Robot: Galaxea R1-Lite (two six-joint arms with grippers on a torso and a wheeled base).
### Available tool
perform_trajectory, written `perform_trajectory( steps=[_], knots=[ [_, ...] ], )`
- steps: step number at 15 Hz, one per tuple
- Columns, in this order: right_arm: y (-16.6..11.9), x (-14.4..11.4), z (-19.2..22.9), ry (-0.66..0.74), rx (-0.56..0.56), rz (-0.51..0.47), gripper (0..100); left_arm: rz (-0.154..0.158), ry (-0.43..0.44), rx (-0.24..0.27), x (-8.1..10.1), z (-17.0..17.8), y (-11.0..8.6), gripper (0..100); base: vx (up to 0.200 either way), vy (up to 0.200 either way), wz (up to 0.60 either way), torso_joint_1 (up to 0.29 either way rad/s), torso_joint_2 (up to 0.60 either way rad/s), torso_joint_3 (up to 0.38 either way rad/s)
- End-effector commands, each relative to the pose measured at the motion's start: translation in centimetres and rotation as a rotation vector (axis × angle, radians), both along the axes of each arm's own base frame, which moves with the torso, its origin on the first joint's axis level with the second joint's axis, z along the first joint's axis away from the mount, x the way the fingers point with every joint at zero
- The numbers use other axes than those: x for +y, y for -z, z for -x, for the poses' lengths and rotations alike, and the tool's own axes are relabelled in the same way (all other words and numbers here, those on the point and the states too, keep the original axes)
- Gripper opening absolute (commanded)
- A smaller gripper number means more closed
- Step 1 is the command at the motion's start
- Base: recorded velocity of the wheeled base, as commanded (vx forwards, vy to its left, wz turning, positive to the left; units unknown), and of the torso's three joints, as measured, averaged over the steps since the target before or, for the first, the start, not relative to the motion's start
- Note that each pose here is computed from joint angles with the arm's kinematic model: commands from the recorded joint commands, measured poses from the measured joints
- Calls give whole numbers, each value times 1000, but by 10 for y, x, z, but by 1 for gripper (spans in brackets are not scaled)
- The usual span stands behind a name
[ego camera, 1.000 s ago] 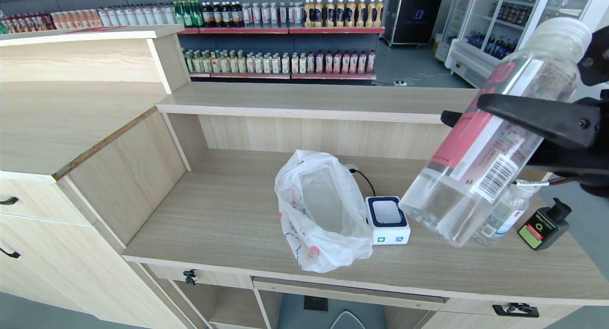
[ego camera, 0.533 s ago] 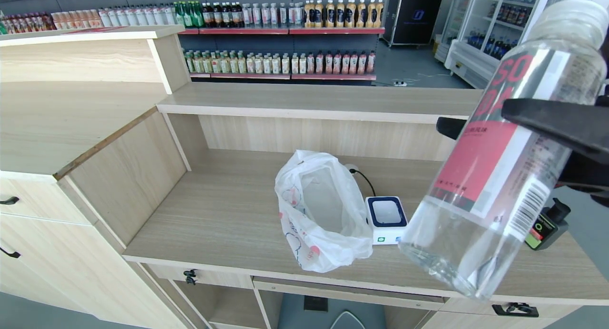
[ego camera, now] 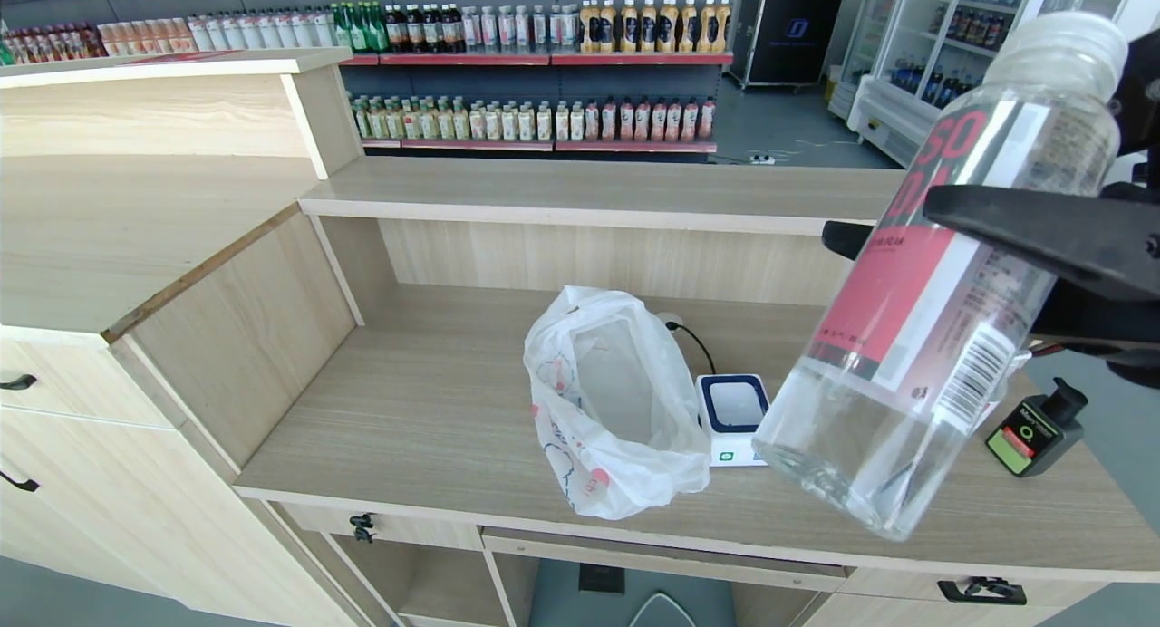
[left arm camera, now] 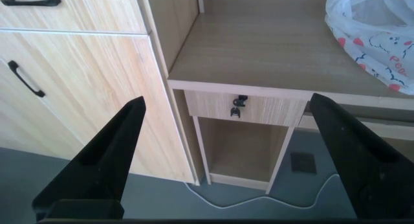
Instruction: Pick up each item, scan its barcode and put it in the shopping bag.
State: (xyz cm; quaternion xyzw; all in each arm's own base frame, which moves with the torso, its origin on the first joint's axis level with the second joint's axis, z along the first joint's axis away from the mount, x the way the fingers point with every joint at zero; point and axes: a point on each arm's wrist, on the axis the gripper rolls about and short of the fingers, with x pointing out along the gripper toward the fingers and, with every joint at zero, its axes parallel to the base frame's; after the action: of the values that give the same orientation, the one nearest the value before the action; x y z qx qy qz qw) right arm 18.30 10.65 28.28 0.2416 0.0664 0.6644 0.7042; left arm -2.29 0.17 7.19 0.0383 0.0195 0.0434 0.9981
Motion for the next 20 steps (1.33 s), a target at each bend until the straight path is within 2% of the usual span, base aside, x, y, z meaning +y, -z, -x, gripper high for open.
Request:
perform_trajectory(
  steps=[1,5,8,11,13,15,18,20],
  knots=[
    [1,0,-1,4,0,1,0,0,-1,0,0,0,0,100,0,0,0,0,0,0],
    [9,4,-10,16,-14,22,0,0,-1,0,0,0,0,100,0,0,0,0,0,0],
    [28,4,-37,103,-113,78,0,0,-1,0,0,0,0,100,0,0,0,0,0,0],
    [32,-10,-70,256,-216,95,0,0,-1,0,0,0,0,100,0,0,0,0,0,0],
    [38,-29,-92,369,-330,145,0,0,-1,0,0,0,0,100,0,0,0,0,0,0],
    [49,-46,-103,450,-385,196,0,0,1,0,0,0,0,100,0,0,0,0,0,0],
    [62,-49,-98,459,-342,217,0,0,1,0,0,0,0,100,0,0,0,0,0,0],
    [71,-50,-112,512,-391,239,0,0,-1,0,0,0,0,100,0,0,0,0,0,0]
  ],
)
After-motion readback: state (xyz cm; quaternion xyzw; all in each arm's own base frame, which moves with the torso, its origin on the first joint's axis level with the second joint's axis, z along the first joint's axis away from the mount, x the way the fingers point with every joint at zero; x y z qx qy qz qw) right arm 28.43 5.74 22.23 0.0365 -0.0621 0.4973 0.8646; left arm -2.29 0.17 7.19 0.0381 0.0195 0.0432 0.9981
